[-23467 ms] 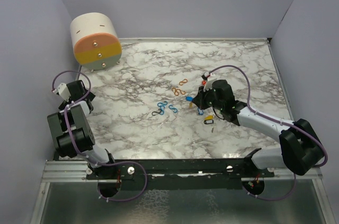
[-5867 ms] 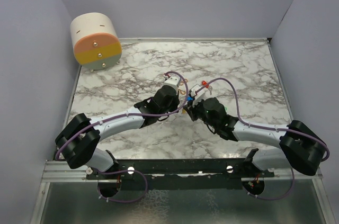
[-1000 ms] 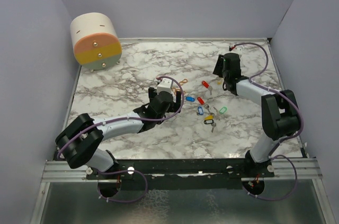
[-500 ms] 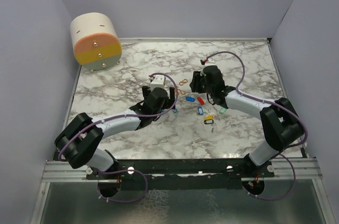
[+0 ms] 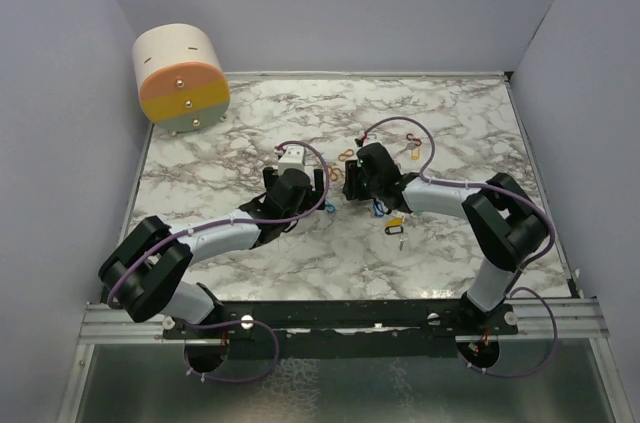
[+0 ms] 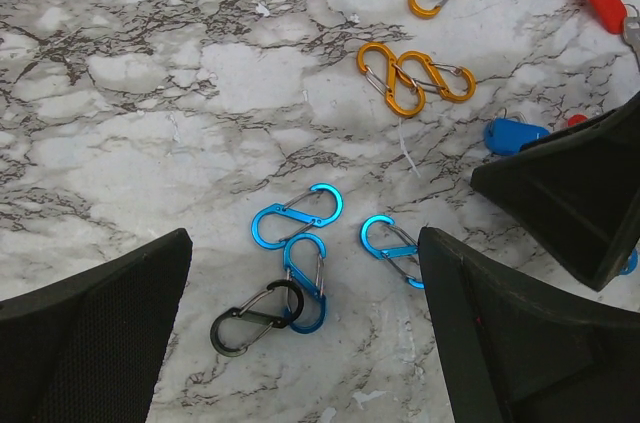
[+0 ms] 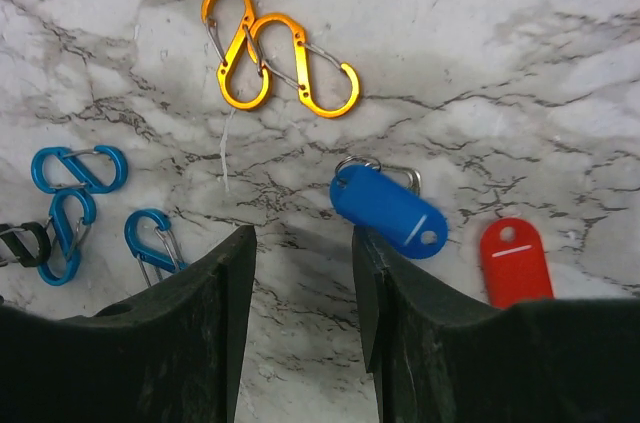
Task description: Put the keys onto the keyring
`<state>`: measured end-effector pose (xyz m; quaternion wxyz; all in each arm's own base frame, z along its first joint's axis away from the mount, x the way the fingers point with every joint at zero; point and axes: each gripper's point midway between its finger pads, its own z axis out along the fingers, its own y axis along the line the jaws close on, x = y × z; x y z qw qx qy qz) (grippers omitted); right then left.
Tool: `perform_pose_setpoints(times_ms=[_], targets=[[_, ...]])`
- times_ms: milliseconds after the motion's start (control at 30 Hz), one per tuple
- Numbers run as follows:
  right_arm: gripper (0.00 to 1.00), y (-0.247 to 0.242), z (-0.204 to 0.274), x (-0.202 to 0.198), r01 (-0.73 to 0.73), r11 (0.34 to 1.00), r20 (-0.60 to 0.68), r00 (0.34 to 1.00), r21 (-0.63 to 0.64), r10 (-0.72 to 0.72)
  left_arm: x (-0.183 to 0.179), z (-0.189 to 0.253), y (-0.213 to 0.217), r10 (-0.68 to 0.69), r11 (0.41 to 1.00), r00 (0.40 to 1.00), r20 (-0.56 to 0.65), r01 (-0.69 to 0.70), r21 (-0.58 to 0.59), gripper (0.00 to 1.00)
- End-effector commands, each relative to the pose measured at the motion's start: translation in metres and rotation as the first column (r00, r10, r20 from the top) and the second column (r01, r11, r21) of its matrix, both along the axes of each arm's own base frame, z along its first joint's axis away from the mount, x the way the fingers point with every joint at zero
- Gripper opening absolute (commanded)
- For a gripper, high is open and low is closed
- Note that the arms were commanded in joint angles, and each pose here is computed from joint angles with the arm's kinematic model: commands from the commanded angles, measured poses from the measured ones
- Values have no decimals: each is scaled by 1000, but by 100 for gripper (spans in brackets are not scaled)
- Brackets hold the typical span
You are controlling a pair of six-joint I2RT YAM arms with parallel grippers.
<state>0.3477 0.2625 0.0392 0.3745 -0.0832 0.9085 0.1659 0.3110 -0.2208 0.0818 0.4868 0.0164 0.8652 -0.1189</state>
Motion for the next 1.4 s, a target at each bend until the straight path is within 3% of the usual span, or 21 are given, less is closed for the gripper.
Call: perform_pose_setpoints(times_ms=[0,367,867,1367], targets=[[43,9,-3,3,34,999,-15,999,-8,-34,-2,4,1,-6,999,1000,4,6,-35,97],[42,10,2,8,48,998,21,999,-26,-48,-1,-4,2,-20,999,1000,-14,19,-44,97],[42,-1,54,-4,28,1000,156,987,15,-30,-22,-44,23,-19,998,993,-120,27,65,92],[42,-14,66,-13,43,999,191,980,25,-47,-37,-60,8,-127,992,979,-156,129,3,92]])
